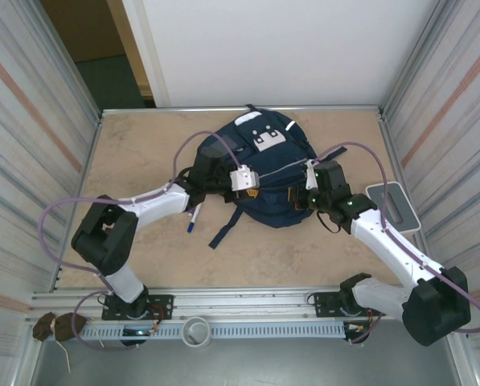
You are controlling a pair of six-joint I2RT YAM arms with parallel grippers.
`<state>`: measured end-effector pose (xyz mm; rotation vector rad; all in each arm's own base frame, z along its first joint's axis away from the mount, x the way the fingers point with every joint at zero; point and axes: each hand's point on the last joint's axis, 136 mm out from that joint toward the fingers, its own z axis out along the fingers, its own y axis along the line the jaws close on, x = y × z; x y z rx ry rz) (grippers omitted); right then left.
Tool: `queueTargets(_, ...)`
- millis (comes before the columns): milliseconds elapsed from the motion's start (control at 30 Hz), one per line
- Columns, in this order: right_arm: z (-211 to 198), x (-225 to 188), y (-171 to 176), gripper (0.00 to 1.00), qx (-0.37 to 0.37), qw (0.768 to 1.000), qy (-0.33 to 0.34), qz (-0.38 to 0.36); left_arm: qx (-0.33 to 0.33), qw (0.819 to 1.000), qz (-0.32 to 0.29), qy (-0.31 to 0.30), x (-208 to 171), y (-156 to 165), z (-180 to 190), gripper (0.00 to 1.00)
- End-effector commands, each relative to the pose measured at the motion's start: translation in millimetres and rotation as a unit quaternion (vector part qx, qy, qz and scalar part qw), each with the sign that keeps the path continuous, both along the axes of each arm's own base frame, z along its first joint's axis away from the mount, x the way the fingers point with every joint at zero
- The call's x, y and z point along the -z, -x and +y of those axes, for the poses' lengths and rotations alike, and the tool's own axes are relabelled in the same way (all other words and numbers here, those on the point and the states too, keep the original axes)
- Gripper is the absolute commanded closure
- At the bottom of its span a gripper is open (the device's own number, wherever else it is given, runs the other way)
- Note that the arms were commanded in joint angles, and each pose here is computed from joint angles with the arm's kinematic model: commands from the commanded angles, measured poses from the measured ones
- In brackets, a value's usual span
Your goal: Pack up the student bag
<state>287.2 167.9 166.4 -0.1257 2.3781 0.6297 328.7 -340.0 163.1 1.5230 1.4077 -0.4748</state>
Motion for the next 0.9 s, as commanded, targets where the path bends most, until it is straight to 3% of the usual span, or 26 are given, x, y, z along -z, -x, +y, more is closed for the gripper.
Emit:
queueTargets(0,20,-24,0,1.0,-0.032,0.998,-0.047,-0.034,-0.017,0.999,0.023,0.021,-28,17,5,0.42)
queueTargets(167,33,-35,4,1.0,-0.048,0.996,-0.059,-0.046,-0.008,1.0,0.008,-0.01,-23,33,-12,0.36)
queueTargets(367,45,-37,10,1.0,-0.062,0.995,-0.062,-0.049,0.006,0.999,0.004,-0.046,-7,28,-31,0.39)
queueTargets(467,42,-30,11,1.0,-0.057,0.996,-0.053,-0.045,-0.002,0.999,-0.005,-0.053,-2,20,-30,0.52)
queueTargets(667,16,-4,7,1.0,-0.02,0.999,0.011,-0.023,-0.002,0.999,0.003,-0.041,-7,14,-18,0.94)
queueTargets(867,-41,32,-1,1.0,0.073,0.992,0.098,0.039,0.019,0.999,0.008,0.034,-31,20,1,0.98)
